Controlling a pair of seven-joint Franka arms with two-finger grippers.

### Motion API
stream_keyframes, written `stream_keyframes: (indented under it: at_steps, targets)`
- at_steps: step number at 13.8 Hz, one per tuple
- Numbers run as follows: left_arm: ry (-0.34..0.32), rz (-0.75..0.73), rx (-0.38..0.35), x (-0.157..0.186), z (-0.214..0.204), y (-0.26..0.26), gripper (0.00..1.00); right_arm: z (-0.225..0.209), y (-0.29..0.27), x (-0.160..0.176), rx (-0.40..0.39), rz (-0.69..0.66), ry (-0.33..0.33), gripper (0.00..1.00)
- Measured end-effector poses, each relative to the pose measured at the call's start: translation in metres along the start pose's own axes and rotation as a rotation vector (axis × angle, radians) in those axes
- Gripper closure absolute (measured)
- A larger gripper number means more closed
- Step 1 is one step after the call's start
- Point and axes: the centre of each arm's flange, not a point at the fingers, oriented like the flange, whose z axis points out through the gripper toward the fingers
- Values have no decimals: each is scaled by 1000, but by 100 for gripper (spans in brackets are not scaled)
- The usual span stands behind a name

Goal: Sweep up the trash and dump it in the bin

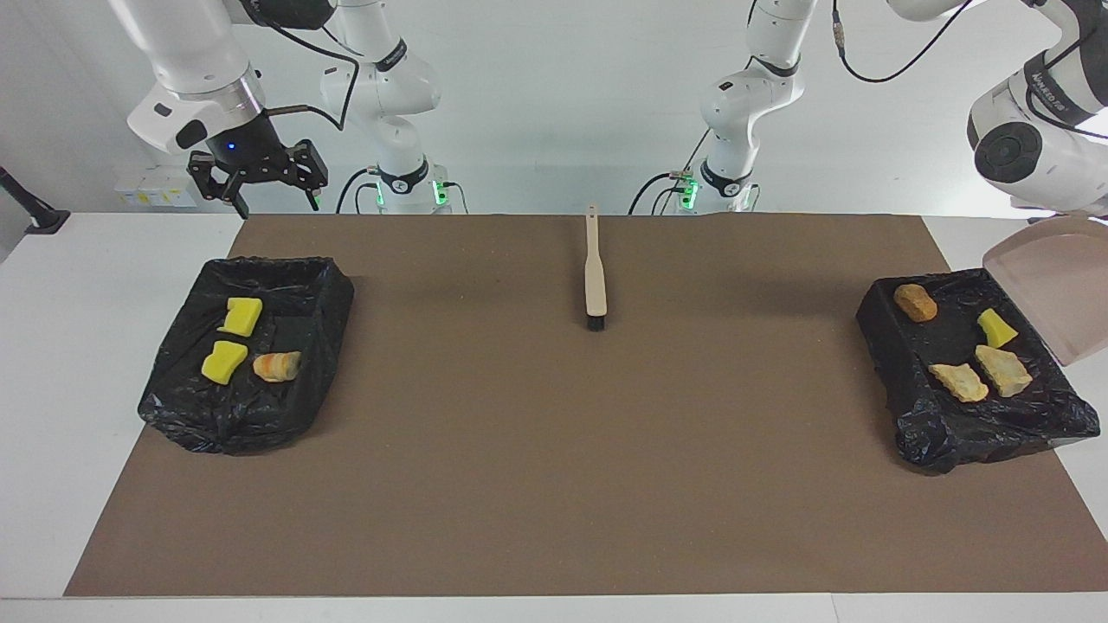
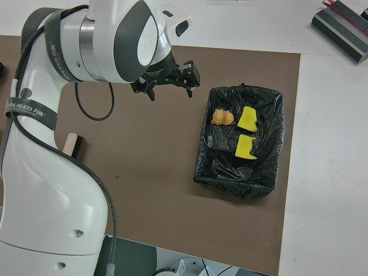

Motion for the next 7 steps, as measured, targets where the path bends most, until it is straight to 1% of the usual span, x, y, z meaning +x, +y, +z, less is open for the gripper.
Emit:
stream_keyframes:
  at_steps: [3,7]
  targets:
    - [72,-16,-32,13,-33,-3,69,4,11,1,12,23,-4,0]
    - [162,-29,-102,43,-104,-5,69,4,21,-1,22,68,-2,0]
